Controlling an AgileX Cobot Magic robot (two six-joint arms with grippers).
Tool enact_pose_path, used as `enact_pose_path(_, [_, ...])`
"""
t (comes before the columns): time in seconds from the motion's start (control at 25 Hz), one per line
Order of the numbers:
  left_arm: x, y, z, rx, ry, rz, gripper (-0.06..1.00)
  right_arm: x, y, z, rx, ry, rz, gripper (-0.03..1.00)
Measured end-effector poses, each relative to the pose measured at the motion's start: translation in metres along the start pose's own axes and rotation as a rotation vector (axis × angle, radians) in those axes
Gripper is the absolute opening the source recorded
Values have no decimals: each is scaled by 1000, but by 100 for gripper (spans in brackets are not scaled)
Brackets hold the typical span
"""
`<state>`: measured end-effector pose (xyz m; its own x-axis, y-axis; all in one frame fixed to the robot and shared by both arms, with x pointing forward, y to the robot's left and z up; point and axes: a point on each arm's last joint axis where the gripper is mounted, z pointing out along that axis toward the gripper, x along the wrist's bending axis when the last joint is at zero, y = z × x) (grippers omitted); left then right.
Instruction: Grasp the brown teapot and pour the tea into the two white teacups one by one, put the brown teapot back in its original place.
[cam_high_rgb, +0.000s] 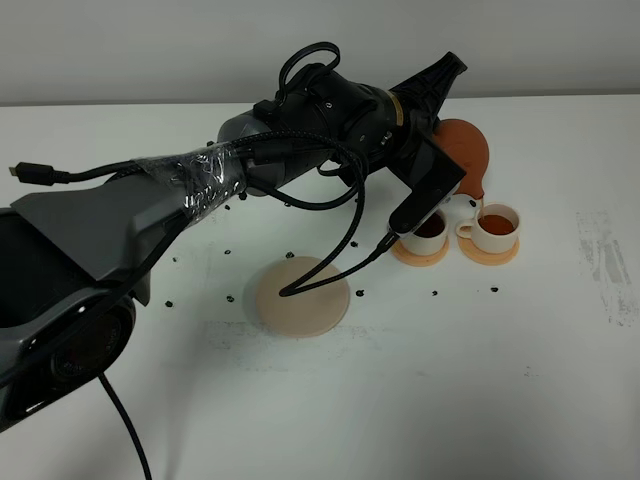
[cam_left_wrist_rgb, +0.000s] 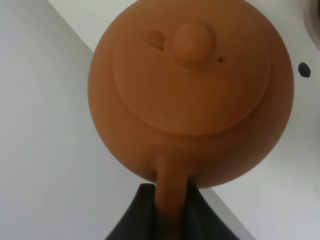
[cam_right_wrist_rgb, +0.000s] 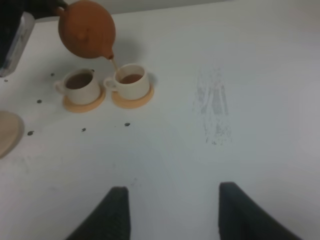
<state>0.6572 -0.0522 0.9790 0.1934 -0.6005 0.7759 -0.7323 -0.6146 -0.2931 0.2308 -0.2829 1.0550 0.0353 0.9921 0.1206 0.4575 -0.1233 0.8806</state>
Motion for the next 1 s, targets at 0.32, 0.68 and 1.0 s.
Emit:
enact_pose_path(0.32, [2, 4, 0, 1, 1, 30, 8, 0, 0, 0, 0, 0, 0, 39])
enact_pose_path(0.68, [3, 6, 0, 10, 5, 69, 8, 0, 0, 0, 0, 0, 0, 39])
enact_pose_path(1.0, [4, 7, 0, 12, 9, 145, 8, 0, 0, 0, 0, 0, 0, 39])
